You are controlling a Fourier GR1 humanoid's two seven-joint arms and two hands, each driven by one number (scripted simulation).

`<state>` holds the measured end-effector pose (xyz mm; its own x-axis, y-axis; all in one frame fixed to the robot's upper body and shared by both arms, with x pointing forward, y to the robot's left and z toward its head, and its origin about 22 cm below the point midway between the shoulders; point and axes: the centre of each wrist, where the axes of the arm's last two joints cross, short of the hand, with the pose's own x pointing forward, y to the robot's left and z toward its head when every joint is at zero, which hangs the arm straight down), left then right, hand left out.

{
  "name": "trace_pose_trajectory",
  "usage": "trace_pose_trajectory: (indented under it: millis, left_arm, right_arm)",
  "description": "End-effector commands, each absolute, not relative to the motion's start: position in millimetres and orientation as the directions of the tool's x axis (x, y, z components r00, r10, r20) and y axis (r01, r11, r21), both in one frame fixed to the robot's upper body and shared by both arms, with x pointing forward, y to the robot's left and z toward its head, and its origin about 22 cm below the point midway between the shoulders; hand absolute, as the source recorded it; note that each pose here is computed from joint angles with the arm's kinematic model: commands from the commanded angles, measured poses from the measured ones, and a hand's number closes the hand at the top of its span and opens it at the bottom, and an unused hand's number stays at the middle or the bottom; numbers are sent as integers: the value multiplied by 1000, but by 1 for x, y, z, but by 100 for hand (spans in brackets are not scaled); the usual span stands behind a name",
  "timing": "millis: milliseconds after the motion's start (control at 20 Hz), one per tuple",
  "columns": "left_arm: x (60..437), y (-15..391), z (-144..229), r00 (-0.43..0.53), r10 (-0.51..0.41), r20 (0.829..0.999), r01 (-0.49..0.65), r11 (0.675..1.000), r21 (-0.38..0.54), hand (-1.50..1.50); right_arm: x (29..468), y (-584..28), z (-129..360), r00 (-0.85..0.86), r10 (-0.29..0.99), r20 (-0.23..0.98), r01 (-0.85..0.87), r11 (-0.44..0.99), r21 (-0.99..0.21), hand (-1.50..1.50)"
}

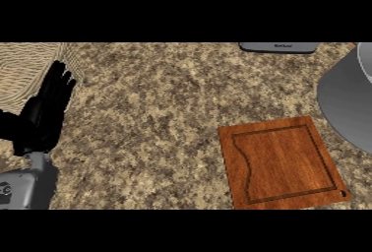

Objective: Pick the tomato from the cutting board and place it in the pot

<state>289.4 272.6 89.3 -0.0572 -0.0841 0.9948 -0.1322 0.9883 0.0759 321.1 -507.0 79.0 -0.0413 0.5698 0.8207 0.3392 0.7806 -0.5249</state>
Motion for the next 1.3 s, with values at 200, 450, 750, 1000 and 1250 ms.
trace_pose_trajectory:
  millis: [200,450,750,1000,1250]
  left_arm:
    - [281,285,91,-52,-86,995,-134,988,79,0]
    - [283,272,86,-58,-70,996,-145,988,61,0]
    - [286,278,87,-70,-69,995,-148,987,58,0]
    - [282,272,80,-52,-85,995,-138,987,77,0]
    - [285,286,88,-73,-79,994,-149,987,68,0]
  right_arm:
    - [279,-557,89,-138,346,928,401,876,-267,-150]
    - [252,-577,90,-142,302,943,388,893,-227,-150]
    - [218,-607,116,-137,307,942,372,897,-239,-150]
    - [205,-612,111,-129,314,941,358,899,-251,-150]
    - [188,-623,121,-118,331,936,356,894,-271,-150]
